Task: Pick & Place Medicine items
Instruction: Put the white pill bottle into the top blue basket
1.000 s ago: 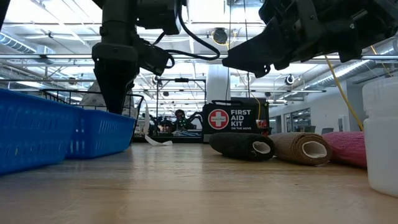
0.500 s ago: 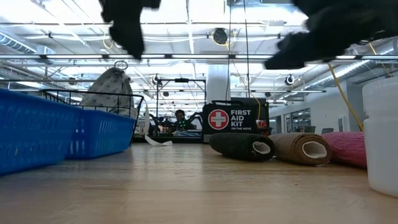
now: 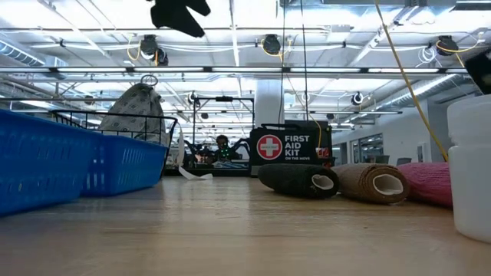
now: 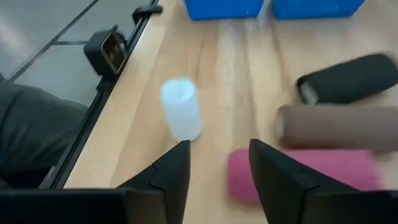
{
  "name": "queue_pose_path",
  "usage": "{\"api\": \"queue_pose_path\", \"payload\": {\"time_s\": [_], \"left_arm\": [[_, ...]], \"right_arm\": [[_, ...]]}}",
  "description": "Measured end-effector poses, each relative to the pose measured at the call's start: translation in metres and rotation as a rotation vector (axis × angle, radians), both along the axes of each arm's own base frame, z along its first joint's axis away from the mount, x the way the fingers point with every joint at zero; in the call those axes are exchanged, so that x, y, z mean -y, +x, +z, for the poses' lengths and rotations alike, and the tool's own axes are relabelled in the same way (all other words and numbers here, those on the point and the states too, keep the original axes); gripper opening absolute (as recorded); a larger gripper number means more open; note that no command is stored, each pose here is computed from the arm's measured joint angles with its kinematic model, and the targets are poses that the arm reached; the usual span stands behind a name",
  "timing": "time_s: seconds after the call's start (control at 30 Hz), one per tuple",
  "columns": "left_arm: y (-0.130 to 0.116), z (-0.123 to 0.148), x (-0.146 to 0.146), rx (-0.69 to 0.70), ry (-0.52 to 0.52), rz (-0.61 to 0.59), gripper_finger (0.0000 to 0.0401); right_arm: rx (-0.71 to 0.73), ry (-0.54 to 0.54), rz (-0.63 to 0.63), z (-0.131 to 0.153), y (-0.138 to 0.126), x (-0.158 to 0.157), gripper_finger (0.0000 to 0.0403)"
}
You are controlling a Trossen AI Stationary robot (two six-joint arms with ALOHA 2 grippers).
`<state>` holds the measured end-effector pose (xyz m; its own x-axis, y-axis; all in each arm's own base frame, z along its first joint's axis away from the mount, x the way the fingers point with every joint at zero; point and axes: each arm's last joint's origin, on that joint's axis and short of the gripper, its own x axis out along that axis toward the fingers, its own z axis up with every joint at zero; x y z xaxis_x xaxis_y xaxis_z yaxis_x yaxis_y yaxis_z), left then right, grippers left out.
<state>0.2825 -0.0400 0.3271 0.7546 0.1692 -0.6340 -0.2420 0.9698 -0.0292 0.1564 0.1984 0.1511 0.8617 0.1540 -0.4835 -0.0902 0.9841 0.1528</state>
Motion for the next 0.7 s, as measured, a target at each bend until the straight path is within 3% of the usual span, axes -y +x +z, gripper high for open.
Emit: {"api": "queue_pose_path", "payload": {"time_s": [0.13,0.37,0.53,0.7], "left_arm": [[0.005,0.006,-0.002,0.087,-0.055,0.035,0.0312],[0.012,0.018,-0.001,0.236,-0.116,0.051,0.0307],[0.015,0.022,-0.001,0.284,-0.13,0.052,0.0317],[0.015,0.022,-0.001,0.292,-0.133,0.052,0.0317]], "right_arm": [[0.009,0.005,0.045,-0.022,0.006,-0.014,0.0199],[0.073,-0.076,0.127,-0.053,0.018,-0.026,0.028],[0.114,-0.114,0.114,-0.066,0.036,-0.023,0.0273],[0.096,-0.097,0.196,-0.075,0.056,-0.025,0.0247]]}}
